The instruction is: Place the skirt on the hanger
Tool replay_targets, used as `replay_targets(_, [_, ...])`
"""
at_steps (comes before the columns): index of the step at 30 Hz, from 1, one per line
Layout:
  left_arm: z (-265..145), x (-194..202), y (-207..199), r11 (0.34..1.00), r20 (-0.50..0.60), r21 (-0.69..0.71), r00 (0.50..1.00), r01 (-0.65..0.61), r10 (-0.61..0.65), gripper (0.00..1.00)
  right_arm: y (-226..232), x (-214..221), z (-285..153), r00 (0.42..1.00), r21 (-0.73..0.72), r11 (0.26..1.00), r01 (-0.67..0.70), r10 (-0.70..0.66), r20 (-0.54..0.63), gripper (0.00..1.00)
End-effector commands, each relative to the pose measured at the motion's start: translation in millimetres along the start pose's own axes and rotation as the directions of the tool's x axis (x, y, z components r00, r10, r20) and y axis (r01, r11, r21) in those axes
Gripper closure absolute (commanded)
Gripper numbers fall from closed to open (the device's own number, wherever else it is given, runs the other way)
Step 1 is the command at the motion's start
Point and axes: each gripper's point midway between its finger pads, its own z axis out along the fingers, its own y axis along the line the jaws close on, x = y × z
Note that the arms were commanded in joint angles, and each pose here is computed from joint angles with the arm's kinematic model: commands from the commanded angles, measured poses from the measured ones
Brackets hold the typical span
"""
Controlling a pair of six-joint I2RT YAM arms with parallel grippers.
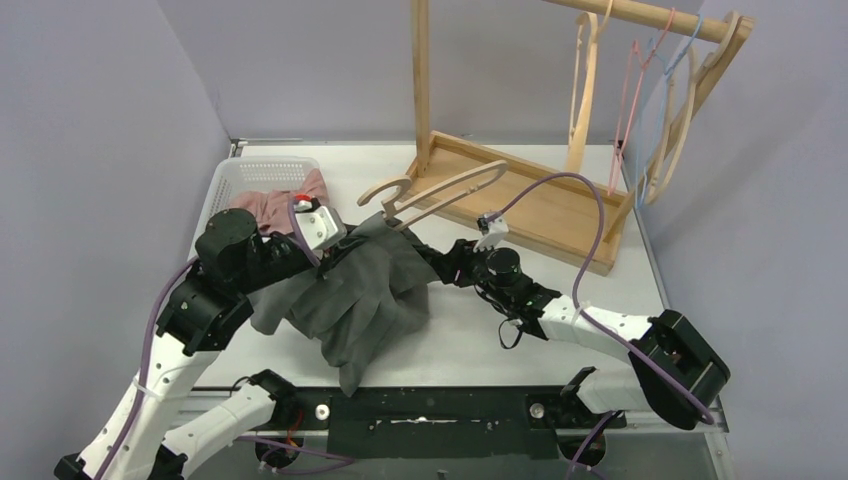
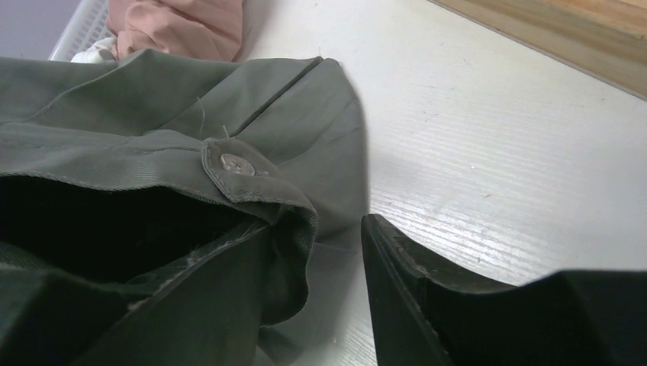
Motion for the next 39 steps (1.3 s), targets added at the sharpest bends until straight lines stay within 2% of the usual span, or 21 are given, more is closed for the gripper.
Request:
replay_targets(1, [-20.5,-58.2,7.7,0.995,0.170,-0.059,0.981,-0.081,0.090,1.00,1.8,-25.0,1.6,0.995,0.002,0.999,-0.046,0.045,0.093,0.56])
replay_targets(4, [-22.7,-58.8,7.1,0.995,0.174,-0.063,0.981,-0.081,0.091,1.00,7.0,-25.2,1.8,0.995,-0.034,0.998,-0.051,0.054,0.087,0.62])
replay_targets(7, [-23.6,-56.4,6.4,0.995,0.168,-0.063,0.982,-0.078,0.088,1.00,16.3,-26.3,2.7,0.996,-0.087,0.995,-0.043,0.049,0.069,0.85])
replay_targets(8, [-24.2,-55.9,5.9,0.995,0.167,-0.063,0.982,-0.078,0.087,1.00,16.4,-27.1,3.1,0.997,-0.085,0.996,-0.041,0.046,0.064,0.95])
replay_targets(9, [-24.6,-53.8,5.8,0.995,0.161,-0.064,0.983,-0.076,0.085,1.00,13.6,-28.6,2.9,0.997,-0.064,0.997,-0.039,0.043,0.062,1.00])
replay_targets(12, [-26.7,-41.6,3.5,0.996,0.122,-0.062,0.990,-0.067,0.075,1.00,-11.4,-39.3,-5.8,0.994,0.085,0.995,-0.050,0.041,0.105,1.00])
replay_targets(15, [-28.8,-14.0,-3.5,0.998,0.041,-0.044,0.998,-0.043,0.044,1.00,-45.1,-58.7,-27.8,0.982,0.280,0.958,-0.063,0.010,0.189,1.00])
replay_targets(19, [-28.1,22.5,-25.5,0.999,-0.052,0.048,0.999,0.011,-0.009,1.00,-62.6,-88.6,-58.1,0.961,0.405,0.911,-0.073,-0.044,0.272,1.00])
replay_targets(24, [-24.6,50.5,-33.0,0.995,-0.142,0.082,0.989,0.047,-0.035,1.00,-61.9,-118.0,-82.0,0.947,0.457,0.886,-0.075,-0.081,0.312,1.00])
replay_targets(29, [-22.0,55.3,-38.1,0.992,-0.144,0.117,0.989,0.038,-0.021,1.00,-65.3,-127.4,-91.7,0.950,0.507,0.859,-0.072,-0.095,0.297,1.00])
replay_targets(33, [-21.7,62.9,-44.8,0.986,-0.176,0.165,0.984,0.041,-0.011,1.00,-71.9,-135.6,-100.1,0.948,0.542,0.832,-0.119,-0.066,0.310,1.00])
replay_targets(39, [-27.6,35.2,-53.9,0.978,-0.056,0.208,0.998,-0.003,0.015,1.00,-77.1,-143.7,-102.6,0.951,0.554,0.817,-0.161,-0.021,0.307,1.00])
